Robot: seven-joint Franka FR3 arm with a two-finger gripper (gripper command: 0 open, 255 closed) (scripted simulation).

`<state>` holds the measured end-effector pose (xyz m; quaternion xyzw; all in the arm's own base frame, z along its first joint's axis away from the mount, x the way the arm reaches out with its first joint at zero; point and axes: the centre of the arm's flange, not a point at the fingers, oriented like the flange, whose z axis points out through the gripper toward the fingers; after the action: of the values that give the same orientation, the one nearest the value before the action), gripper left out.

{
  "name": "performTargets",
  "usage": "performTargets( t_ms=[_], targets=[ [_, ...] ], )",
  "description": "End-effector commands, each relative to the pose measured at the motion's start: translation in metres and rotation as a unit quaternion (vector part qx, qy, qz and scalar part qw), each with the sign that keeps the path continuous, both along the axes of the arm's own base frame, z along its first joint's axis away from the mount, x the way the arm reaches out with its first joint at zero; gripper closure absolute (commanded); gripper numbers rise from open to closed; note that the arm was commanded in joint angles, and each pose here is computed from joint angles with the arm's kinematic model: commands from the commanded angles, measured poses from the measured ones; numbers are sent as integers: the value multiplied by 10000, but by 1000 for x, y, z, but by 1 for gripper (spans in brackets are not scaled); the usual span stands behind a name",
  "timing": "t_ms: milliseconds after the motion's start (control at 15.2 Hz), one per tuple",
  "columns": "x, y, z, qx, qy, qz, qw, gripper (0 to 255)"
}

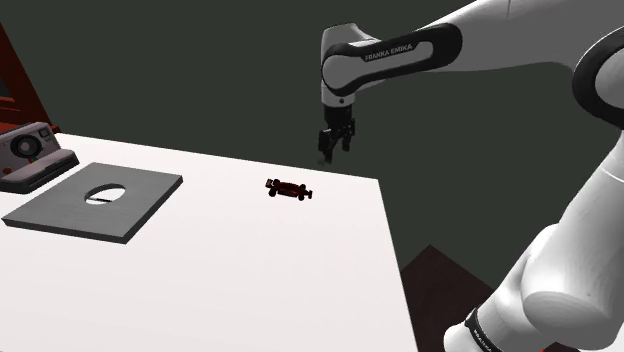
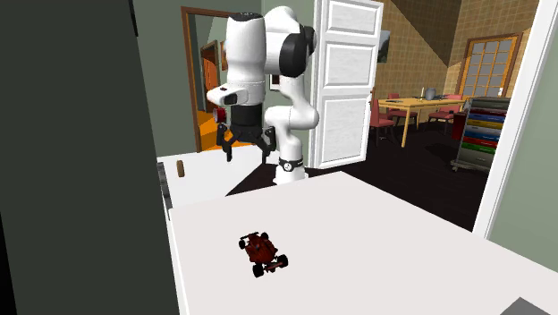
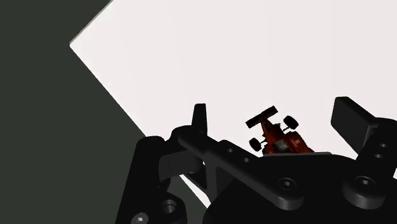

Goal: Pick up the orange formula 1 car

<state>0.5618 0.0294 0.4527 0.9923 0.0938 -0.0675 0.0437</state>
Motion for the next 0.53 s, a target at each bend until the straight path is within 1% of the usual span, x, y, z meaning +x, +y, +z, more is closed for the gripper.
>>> performTargets(
  t_ms=[0,462],
  targets=[
    [20,12,-14,-15,76,162,9998,0],
    [85,54,-76,-72,339,713,9968,0]
  ],
)
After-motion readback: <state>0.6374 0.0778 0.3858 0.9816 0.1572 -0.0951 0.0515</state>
